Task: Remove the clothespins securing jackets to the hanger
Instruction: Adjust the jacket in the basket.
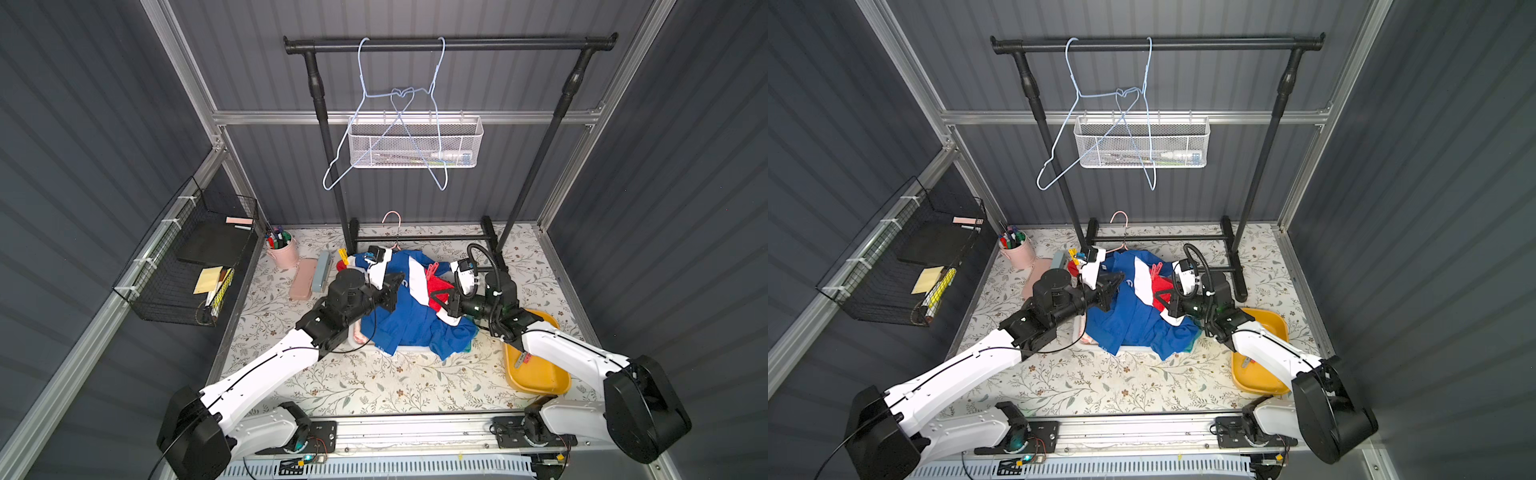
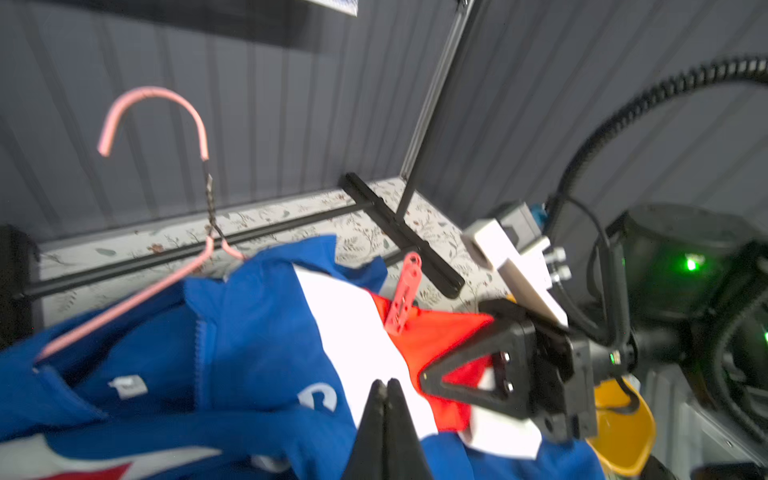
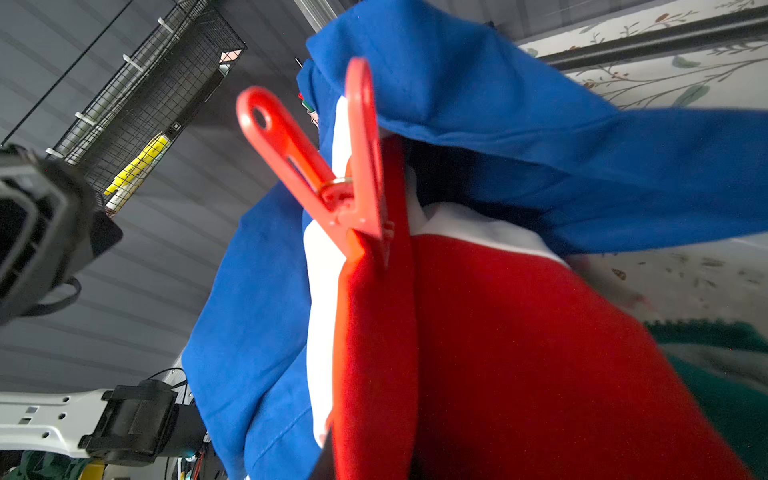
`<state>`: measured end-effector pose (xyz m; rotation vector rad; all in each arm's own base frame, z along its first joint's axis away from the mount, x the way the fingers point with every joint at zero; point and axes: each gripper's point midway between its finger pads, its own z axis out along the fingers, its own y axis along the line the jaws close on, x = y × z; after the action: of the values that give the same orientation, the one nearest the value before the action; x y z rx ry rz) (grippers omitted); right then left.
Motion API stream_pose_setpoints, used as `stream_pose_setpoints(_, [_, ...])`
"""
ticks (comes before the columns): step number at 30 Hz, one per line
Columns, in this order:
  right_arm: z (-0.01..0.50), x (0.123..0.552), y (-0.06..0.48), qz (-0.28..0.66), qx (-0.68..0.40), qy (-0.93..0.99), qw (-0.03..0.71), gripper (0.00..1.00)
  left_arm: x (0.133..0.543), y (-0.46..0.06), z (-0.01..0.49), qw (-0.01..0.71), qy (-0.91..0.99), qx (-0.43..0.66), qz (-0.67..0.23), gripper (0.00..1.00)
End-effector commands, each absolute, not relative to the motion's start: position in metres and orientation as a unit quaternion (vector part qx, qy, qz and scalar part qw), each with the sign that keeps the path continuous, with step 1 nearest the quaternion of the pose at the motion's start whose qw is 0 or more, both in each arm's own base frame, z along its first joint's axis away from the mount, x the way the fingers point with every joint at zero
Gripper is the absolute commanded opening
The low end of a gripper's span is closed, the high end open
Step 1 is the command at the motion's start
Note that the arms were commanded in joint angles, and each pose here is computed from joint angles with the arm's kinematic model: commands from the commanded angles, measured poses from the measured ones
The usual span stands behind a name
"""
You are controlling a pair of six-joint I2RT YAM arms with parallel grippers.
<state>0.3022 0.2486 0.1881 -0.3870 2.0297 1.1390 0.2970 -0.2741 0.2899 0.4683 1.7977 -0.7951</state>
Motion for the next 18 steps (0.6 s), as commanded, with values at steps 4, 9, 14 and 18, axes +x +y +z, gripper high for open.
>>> stream_pose_setpoints(4, [0.176,0.295,0.247,0.440,-0.156,0.812,0.350,0.00,0.268,-0.299,0.252,0.456,0.764,0.225,-0.397,0.00])
stream_pose_setpoints(9, [0.180,0.295,0.247,0.437,-0.161,0.812,0.351,0.00,0.254,-0.316,0.214,0.413,0.785,0.222,-0.405,0.00])
stream_pose_setpoints(14, [0.186,0.297,0.249,0.442,-0.159,0.808,0.354,0.00,0.250,-0.314,0.173,0.384,0.808,0.200,-0.399,0.00])
stream_pose_setpoints(18, [0.190,0.299,0.252,0.447,-0.163,0.808,0.349,0.00,0.249,-0.316,0.123,0.341,0.834,0.191,-0.389,0.00])
